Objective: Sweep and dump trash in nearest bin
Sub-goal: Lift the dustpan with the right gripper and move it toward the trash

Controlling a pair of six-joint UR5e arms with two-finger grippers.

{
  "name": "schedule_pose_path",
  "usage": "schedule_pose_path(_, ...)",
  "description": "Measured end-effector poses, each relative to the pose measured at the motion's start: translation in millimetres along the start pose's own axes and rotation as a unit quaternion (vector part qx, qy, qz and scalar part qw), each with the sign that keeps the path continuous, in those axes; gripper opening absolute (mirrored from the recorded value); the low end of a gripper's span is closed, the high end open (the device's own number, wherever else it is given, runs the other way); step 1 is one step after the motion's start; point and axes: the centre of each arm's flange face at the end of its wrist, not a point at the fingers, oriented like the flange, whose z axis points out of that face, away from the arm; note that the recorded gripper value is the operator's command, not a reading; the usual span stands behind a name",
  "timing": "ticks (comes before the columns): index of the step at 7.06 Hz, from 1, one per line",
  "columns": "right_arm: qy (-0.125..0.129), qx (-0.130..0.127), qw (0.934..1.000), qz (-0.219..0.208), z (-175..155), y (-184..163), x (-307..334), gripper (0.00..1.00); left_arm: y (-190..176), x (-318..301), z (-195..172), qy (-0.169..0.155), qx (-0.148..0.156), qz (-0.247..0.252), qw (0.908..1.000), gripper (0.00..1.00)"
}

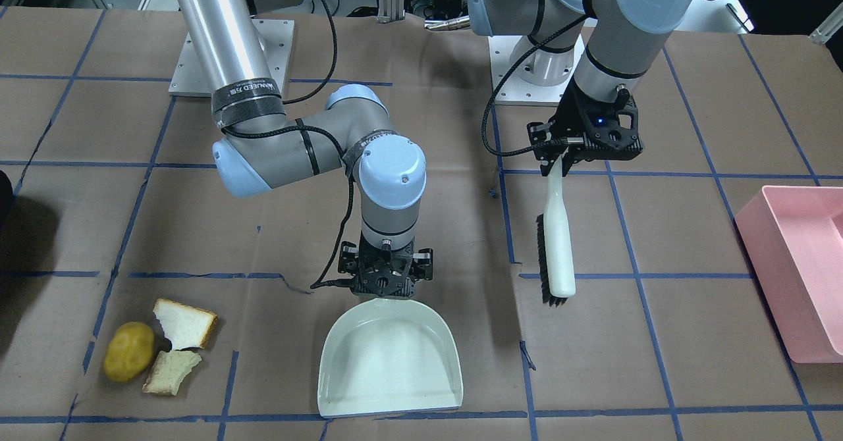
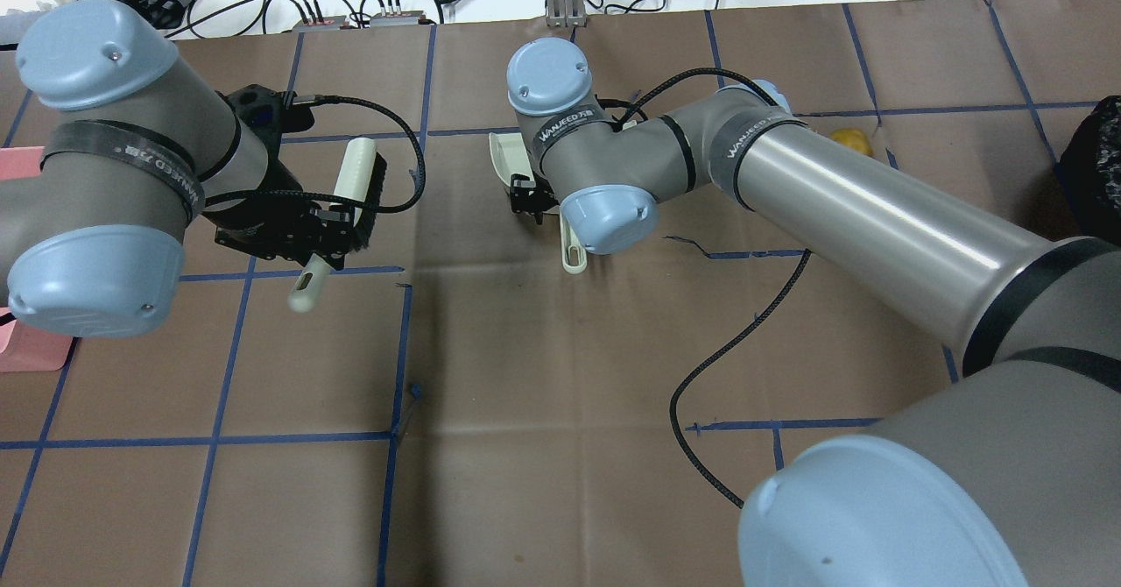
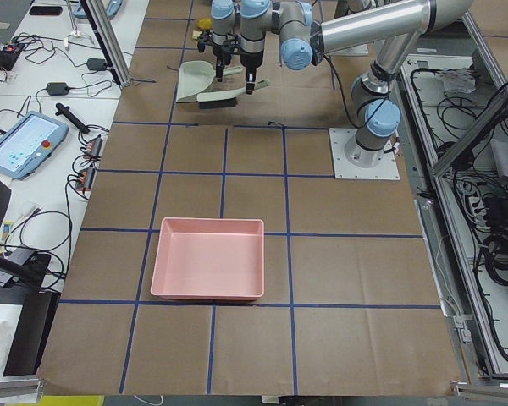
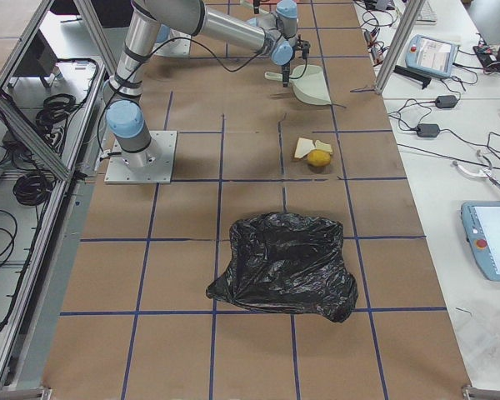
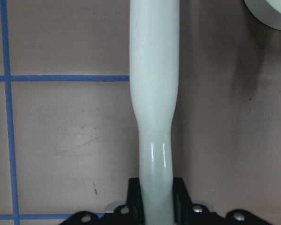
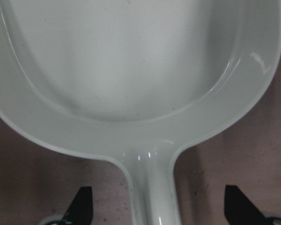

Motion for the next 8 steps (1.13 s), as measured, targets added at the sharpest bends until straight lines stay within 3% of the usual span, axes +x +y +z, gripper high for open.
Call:
schedule_pose_path(2,-0.002,0.000,1.0000,0.000,-1,0,0,0.35,-1,-1,1,0.000,-0.001,-0.002,1.0000,0.00)
schedule_pose_path(3,-0.003,0.000,1.0000,0.000,-1,0,0,0.32,-1,-1,2,0.000,-0.001,-0.003,1.0000,0.00)
schedule_pose_path(5,-0.005,0.001,1.0000,0.001,-5,-2,0,0.13,-1,-1,2,0.000,-0.002,-0.005,1.0000,0.00)
schedule_pose_path(6,-0.007,0.003,1.0000,0.001,-7,-2,0,0.07,-1,-1,2,0.000,-0.002,-0.008,1.0000,0.00)
schedule_pose_path(8,-0.008,0.004,1.0000,0.002,-22,-2,3,0.07,-1,-1,2,0.000,-0.002,-0.014,0.9999,0.00)
